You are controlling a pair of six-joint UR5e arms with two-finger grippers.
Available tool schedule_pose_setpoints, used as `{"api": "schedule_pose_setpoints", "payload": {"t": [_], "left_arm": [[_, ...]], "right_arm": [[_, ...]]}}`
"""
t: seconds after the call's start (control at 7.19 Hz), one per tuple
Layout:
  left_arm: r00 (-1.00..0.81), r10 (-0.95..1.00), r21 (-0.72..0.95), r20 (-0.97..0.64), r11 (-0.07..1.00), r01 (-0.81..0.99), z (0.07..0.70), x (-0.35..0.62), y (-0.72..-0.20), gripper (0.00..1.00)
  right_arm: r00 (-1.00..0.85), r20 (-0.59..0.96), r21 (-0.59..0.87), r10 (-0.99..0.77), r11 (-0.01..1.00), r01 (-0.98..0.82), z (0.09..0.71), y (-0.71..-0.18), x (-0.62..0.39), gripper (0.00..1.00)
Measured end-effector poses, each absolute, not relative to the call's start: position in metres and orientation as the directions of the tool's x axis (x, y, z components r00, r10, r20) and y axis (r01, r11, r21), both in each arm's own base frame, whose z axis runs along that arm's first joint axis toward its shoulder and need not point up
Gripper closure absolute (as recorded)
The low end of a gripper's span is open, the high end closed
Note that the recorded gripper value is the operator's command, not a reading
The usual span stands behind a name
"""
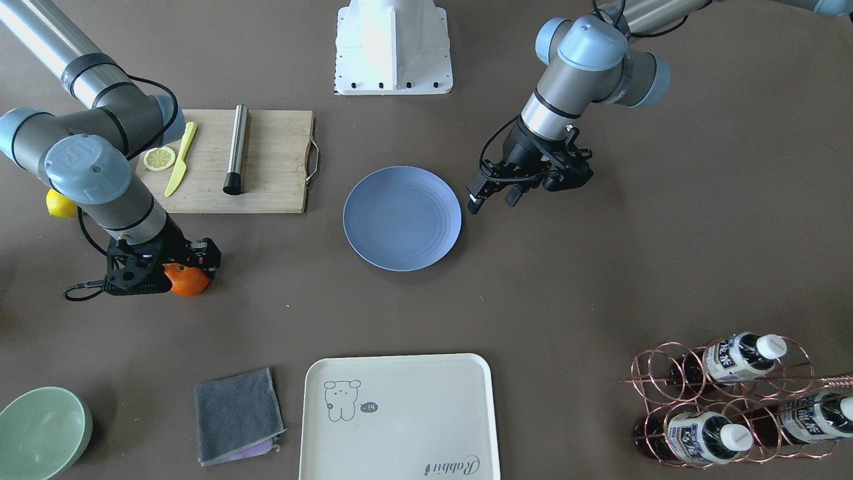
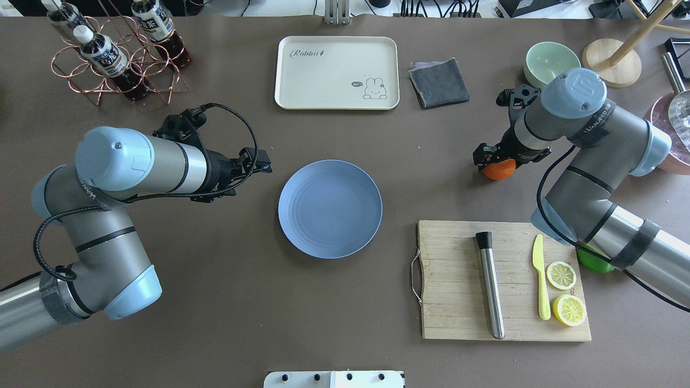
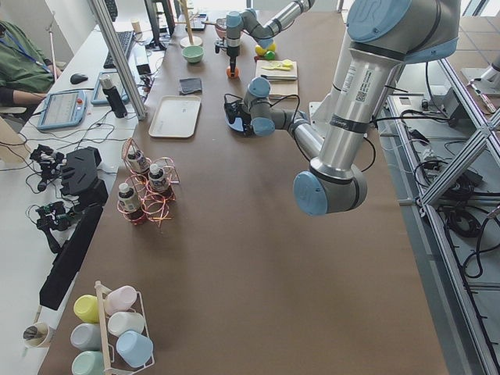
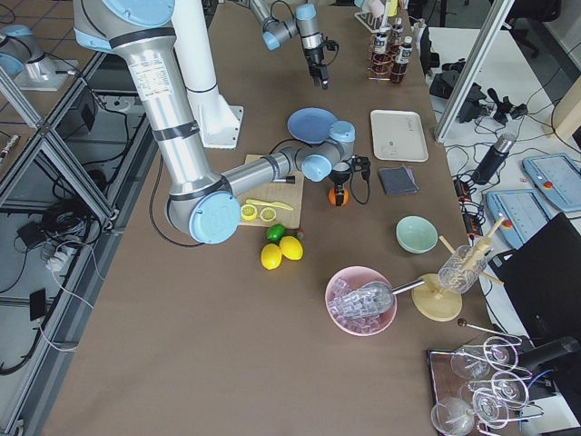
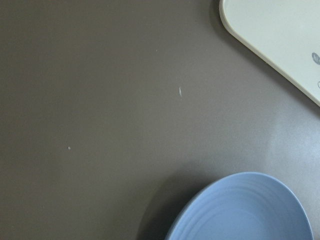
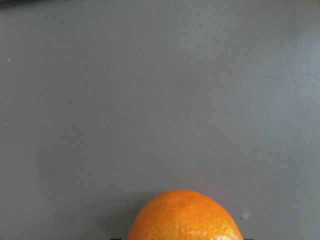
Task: Pick orange to plate
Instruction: 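Grasp the orange with the right gripper while the left arm withdraws, then carry the orange over the blue plate and lower it with the right gripper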
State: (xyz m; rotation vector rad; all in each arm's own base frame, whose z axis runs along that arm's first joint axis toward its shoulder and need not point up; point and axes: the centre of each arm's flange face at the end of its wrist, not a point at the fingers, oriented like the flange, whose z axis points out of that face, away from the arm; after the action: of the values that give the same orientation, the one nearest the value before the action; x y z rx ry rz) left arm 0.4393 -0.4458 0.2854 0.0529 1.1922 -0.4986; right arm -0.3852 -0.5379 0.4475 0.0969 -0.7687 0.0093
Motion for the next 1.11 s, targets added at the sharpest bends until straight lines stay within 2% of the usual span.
{"api": "schedule_pose_setpoints", "payload": {"t": [0.28, 0.56, 1.11], "left_arm": [[0.303, -0.298, -0.175, -0.905, 0.911, 0.374, 0.299, 0.389, -0.477, 0.02], [0.411, -0.164, -0.019, -0.897, 0.942, 0.335, 0.354, 0.305, -0.500, 0.02], [0.523, 0.083, 0.222, -0.848, 0.952, 0.209, 0.452, 0.112, -0.502, 0.02]], "right_arm": [[0.682, 0.731, 0.088, -0.027, 0.995, -0.055, 0.400, -0.545, -0.383, 1.00], [0.635, 0.772, 0.097, -0.036, 0.993, -0.062, 0.332, -0.535, -0.402, 1.00], [0.633, 0.773, 0.129, -0.029, 0.985, -0.113, 0.236, -0.469, -0.514, 1.00]]}}
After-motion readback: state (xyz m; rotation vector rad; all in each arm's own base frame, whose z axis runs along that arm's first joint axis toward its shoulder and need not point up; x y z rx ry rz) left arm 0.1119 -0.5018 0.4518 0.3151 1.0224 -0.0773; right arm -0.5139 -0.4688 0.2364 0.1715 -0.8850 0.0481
